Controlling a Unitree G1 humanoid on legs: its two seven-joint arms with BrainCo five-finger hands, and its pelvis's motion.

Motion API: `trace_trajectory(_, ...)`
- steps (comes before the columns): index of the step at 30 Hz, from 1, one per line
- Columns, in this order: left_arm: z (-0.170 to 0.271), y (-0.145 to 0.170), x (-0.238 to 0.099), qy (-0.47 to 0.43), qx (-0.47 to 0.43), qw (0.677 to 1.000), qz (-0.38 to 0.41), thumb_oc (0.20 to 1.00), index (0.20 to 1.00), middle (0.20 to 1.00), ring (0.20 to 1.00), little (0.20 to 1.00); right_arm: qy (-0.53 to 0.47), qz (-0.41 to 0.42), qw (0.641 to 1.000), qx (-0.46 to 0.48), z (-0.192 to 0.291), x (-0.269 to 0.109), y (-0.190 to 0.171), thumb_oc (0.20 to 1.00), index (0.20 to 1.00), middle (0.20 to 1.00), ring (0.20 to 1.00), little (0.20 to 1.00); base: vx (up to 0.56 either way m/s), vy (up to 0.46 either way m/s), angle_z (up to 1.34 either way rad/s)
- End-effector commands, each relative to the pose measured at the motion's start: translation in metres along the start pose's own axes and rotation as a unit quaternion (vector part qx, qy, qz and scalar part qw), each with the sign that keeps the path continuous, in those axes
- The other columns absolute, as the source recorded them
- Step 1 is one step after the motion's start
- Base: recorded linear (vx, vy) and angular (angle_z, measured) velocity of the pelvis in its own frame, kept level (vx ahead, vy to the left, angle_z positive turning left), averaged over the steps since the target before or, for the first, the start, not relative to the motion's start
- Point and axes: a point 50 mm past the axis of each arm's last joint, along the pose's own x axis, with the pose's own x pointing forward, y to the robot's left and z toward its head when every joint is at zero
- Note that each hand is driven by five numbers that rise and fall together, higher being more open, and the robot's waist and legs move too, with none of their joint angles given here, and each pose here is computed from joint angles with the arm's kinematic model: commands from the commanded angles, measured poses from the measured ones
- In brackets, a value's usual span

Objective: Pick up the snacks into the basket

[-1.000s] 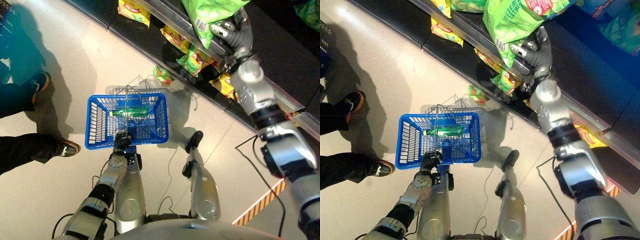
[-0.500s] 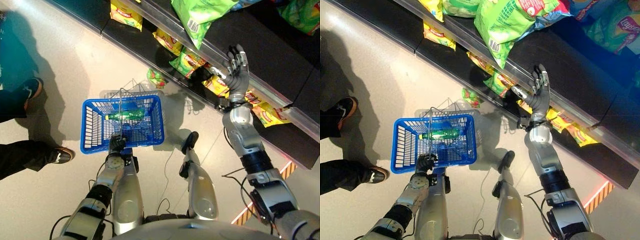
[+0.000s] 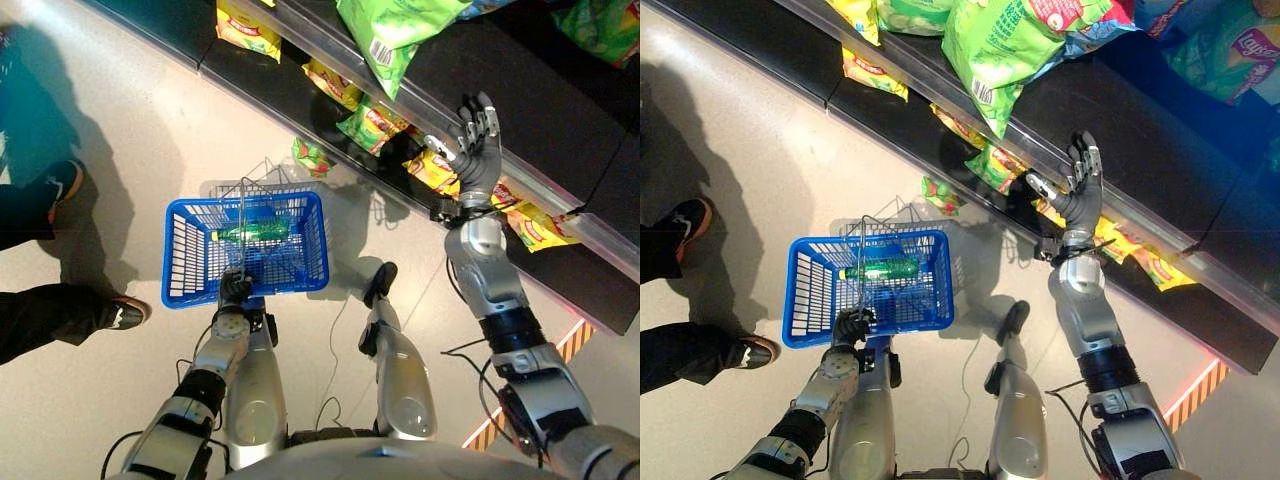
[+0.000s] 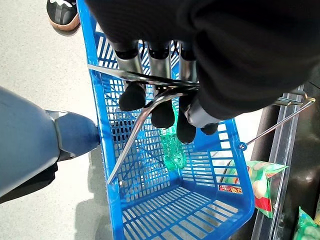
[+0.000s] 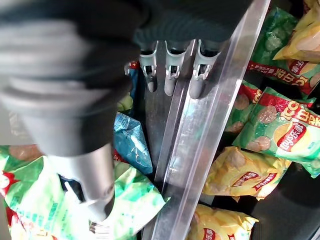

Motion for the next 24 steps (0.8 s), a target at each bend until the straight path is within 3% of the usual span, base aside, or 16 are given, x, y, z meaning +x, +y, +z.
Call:
trace_trajectory(1,-0.011,0.003,-0.011,-0.005,-0.01,1.0,0.015,0.2,0.2,0.2,0.2,0.2,0.052,0.032,0.998,-0.01,-0.02,-0.014,0.017,1.0,1.0,1.0,1.0,1.0,0.0,0.0,0.0)
trace_trajectory(14,-0.012,-0.004,-0.013,-0.005,-0.019,1.0,-0.017,0.2,0.2,0.2,0.2,0.2,-0.014,0.078,0.996,-0.031,0.043,0.074,0.068,1.0,1.0,1.0,1.0,1.0,0.0,-0.002,0.0)
trace_trajectory(24,-0.012,-0.007,-0.012,-0.003,-0.022,1.0,-0.022,0.2,0.2,0.2,0.2,0.2,-0.023,0.107,0.993,-0.045,0.066,0.094,0.094,1.0,1.0,1.0,1.0,1.0,0.01,0.003,0.03)
